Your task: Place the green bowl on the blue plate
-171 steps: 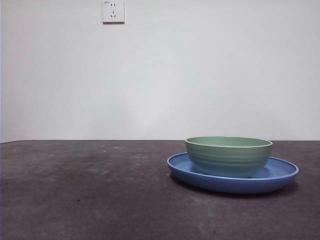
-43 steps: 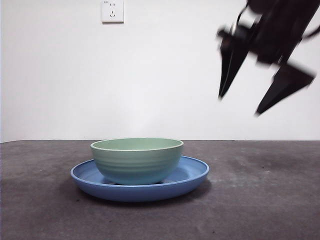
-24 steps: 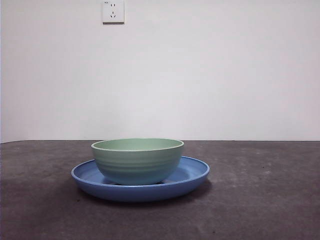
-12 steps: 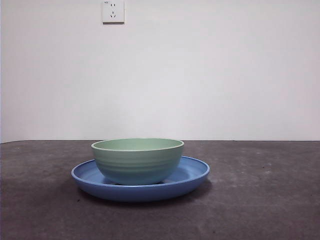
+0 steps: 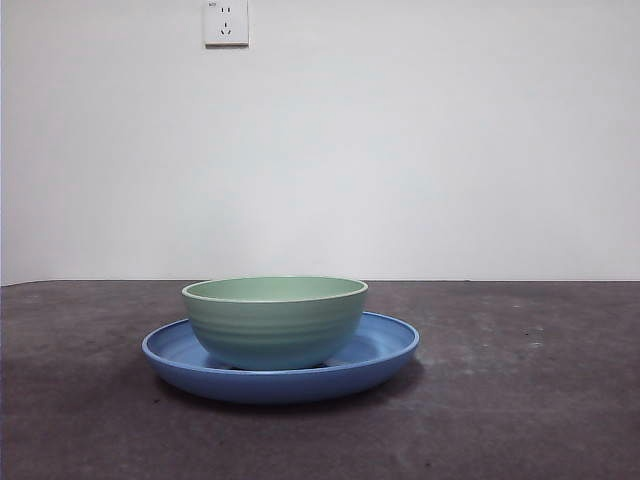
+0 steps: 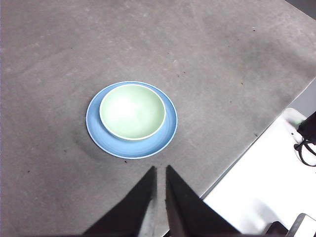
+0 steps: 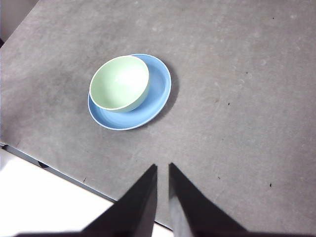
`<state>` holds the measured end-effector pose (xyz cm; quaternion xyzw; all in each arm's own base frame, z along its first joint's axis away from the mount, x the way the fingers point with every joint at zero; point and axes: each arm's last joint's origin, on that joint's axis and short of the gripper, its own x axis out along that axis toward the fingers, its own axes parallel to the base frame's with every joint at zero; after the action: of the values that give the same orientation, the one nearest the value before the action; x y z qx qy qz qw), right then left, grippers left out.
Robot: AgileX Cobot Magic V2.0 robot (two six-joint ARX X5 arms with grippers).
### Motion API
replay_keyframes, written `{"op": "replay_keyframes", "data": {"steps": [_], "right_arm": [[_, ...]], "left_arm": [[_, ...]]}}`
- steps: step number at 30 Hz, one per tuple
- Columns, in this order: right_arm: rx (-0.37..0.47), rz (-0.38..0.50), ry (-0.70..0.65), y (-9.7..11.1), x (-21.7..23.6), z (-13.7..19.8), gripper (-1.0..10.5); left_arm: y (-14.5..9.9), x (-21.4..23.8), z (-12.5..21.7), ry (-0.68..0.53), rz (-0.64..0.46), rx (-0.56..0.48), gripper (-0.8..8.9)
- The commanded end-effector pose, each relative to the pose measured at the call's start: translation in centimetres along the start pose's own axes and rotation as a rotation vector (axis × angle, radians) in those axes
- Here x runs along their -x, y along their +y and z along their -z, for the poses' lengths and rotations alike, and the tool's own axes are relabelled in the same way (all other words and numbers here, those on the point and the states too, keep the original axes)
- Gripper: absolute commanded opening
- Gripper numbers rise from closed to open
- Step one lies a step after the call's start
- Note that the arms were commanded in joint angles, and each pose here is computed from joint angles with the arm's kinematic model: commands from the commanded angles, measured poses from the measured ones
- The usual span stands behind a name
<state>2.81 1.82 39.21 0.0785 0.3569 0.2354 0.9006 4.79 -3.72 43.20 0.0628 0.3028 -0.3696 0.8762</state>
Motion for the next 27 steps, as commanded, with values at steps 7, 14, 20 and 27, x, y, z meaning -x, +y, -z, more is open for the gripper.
{"op": "replay_keyframes", "data": {"steps": [7, 14, 20, 27], "right_arm": [[0.016, -0.006, -0.011, 0.1, 0.3, -0.2, 0.3], [0.016, -0.006, -0.011, 0.1, 0.3, -0.2, 0.3], [0.016, -0.006, -0.011, 0.1, 0.3, -0.2, 0.3], [0.016, -0.006, -0.011, 0.1, 0.3, -0.2, 0.3]], "left_arm": [[3.6, -3.3, 1.6, -0.101, -0.258, 0.156, 0.28], [7.2, -8.6, 8.5, -0.438, -0.490, 0.114, 0.28], [8.5, -12.2, 14.9, -0.559, -0.646, 0.178, 0.28], [8.9, -14.5, 18.9, -0.562, -0.698, 0.251, 0.28]]}}
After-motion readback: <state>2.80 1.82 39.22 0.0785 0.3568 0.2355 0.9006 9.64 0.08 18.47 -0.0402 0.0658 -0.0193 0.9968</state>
